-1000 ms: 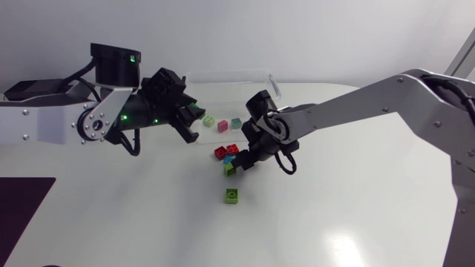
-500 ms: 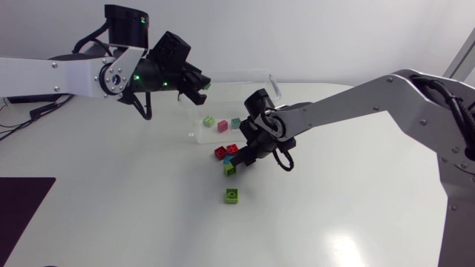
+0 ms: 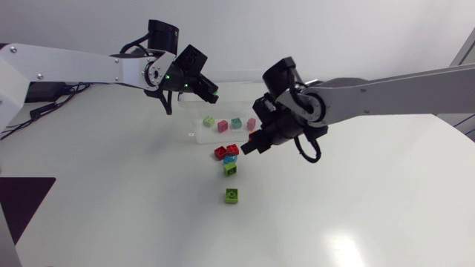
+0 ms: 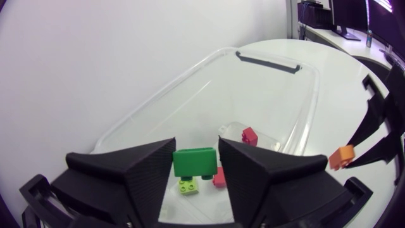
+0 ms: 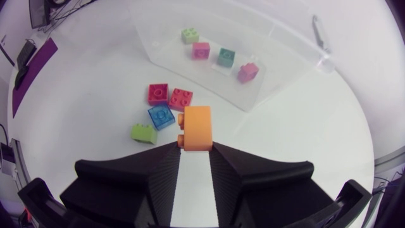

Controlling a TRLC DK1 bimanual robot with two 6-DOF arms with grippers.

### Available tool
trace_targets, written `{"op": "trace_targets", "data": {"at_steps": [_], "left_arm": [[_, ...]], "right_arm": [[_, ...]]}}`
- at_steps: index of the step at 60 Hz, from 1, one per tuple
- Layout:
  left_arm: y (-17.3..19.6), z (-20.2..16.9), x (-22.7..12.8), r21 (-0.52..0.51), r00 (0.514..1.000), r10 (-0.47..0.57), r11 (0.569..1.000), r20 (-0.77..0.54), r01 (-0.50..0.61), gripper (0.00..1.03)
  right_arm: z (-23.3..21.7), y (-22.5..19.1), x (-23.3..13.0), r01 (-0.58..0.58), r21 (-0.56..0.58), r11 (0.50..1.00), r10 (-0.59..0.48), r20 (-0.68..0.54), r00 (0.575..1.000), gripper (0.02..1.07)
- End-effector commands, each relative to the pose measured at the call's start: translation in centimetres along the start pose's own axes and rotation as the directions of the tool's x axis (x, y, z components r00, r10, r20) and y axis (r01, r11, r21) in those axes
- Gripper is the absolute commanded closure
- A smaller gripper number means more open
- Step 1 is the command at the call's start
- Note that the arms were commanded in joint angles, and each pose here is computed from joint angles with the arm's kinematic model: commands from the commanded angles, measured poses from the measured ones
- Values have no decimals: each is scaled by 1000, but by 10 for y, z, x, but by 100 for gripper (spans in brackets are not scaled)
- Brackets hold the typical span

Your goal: Place the duplo bricks in the container

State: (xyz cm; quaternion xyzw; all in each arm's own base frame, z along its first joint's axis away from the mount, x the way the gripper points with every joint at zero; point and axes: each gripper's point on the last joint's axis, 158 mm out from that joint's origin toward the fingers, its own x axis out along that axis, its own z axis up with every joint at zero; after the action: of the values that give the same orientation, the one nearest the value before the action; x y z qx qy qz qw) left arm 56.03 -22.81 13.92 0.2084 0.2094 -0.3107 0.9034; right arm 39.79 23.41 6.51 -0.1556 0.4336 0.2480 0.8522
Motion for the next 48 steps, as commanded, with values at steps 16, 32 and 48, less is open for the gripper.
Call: {"op": "trace_targets", "data": {"at_steps": [16, 32, 48], "left_arm": [[-3, 13, -35, -21, 1000, 19, 1000, 5, -19, 4], [-18, 14, -87, -15, 999, 23, 1000, 24, -23, 4], [-63, -15, -105, 2, 999, -49, 999, 2, 49, 4]], "right_arm": [[63, -10, -53, 19, 20, 1000, -21, 102, 995, 79], [101, -37, -46, 38, 82, 996, -49, 143, 989, 79], [127, -55, -26, 47, 114, 992, -65, 162, 985, 79]]}}
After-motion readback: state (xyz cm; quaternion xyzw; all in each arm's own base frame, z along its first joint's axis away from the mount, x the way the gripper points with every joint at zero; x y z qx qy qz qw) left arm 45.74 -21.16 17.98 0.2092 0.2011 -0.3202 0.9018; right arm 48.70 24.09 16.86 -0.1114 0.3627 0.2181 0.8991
